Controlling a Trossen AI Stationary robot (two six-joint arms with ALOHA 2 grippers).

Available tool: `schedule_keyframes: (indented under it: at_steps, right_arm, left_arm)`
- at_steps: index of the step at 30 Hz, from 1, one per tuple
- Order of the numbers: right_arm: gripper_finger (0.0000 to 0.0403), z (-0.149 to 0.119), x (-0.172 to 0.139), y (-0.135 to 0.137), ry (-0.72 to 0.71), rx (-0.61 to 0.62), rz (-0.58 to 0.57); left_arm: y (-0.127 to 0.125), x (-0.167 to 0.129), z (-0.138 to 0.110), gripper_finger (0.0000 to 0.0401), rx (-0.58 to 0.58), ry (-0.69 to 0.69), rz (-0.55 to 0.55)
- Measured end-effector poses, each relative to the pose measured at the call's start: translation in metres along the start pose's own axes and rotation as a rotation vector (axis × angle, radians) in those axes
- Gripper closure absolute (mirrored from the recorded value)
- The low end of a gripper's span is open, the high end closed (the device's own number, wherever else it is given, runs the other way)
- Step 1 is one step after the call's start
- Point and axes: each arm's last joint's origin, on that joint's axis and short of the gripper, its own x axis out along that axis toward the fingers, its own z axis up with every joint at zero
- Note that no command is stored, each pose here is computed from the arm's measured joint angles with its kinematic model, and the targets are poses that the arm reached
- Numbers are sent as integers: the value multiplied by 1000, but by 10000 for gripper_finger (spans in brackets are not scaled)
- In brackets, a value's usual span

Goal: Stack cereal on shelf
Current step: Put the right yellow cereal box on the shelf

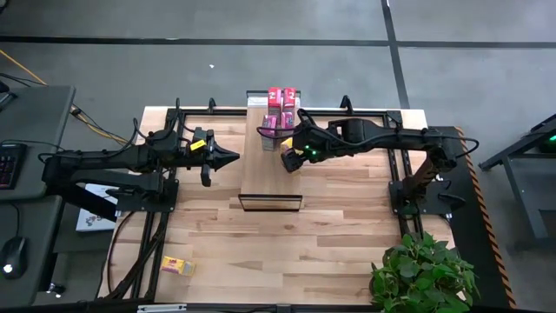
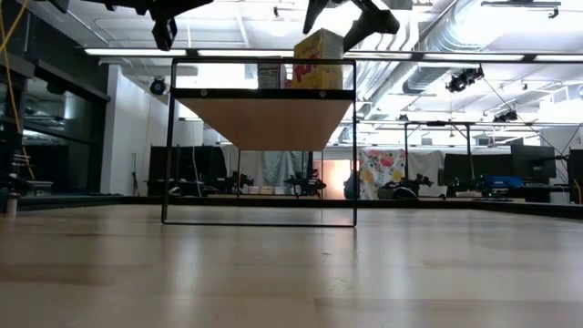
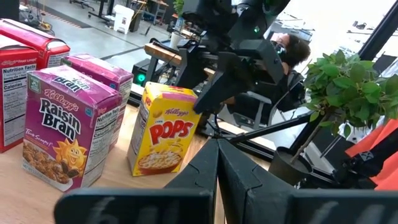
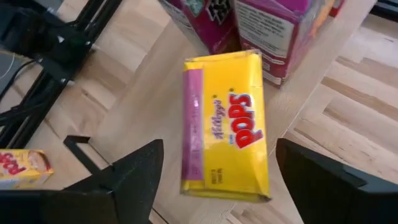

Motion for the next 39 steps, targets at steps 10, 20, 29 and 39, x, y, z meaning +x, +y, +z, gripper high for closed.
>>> schedule_keyframes:
  at_steps: [10, 20, 29, 39]
  right_arm:
    - [98, 3, -20, -4, -31, -87, 37]
    - [98, 6, -52, -16, -130, -174, 26]
    - [99, -8, -59, -42, -58, -169, -233]
    - [351, -55, -1, -67, 76, -246, -358]
  left_arm:
    - [0, 0, 0, 401, 0, 0, 3]
    - [1, 0, 0, 401, 0, -3, 19]
    - [2, 0, 0, 401, 0, -14, 49]
    - [3, 0, 0, 401, -1, -26, 85]
